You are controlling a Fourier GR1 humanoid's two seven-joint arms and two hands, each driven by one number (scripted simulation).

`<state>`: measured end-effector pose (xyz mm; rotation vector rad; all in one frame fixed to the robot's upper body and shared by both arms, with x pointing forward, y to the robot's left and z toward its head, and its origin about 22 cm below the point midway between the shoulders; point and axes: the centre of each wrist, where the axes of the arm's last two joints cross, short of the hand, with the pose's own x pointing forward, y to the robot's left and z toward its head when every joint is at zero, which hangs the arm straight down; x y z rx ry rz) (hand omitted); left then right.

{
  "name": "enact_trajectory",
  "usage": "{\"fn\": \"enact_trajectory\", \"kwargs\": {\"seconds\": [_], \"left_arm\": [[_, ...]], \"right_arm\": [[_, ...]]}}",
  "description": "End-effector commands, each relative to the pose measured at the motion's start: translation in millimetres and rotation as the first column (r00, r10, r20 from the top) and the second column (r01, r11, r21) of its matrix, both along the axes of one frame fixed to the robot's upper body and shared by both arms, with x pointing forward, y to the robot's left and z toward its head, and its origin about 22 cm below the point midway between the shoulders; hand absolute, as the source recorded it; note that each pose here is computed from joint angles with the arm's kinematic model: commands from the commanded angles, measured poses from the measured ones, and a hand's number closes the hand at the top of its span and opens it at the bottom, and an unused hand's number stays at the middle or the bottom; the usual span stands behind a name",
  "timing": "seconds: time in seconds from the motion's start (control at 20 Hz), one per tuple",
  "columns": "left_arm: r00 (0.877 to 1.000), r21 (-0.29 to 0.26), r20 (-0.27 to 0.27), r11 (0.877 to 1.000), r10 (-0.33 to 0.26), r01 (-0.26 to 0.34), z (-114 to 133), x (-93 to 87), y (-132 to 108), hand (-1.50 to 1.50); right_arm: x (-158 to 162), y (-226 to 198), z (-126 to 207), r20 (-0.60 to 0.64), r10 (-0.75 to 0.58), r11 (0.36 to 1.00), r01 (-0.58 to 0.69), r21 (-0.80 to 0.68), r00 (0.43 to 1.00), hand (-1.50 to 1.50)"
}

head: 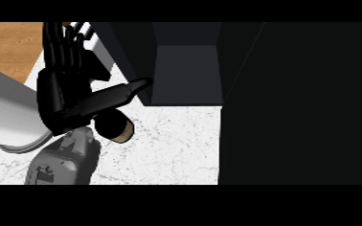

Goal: Pick up the wine, place it into the cabinet and close the cabinet

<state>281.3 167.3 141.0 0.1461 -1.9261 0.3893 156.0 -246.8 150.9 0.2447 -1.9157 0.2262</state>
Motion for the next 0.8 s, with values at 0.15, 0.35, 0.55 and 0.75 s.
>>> {"fn": "enact_trajectory", "kwargs": {"seconds": [0.15,0.35,0.55,0.75], "left_arm": [[1.000,-0.003,-0.017,1.000,0.001,-0.001,-5.0,4.7,-20.1,-1.50],[1.000,0.004,-0.008,1.000,0.014,-0.014,10.9,-2.9,-10.6,-1.50],[0.998,0.005,-0.015,0.998,0.059,-0.059,-10.5,-1.3,-23.7,-1.50],[0.997,0.015,-0.033,0.998,0.063,-0.062,-12.7,-3.0,-7.6,-1.50]], "right_arm": [[-3.7,-6.3,11.1,0.005,-0.001,1.000,0.001,-0.011,1.000,-1.50],[8.7,-3.4,8.7,-0.007,-0.001,1.000,0.001,-0.003,1.000,-1.50],[-14.3,-6.4,9.3,-0.008,-0.004,1.000,0.004,-0.012,1.000,-1.50],[-1.4,0.0,-0.3,-0.006,-0.004,1.000,0.003,-0.006,1.000,-1.50]]}}
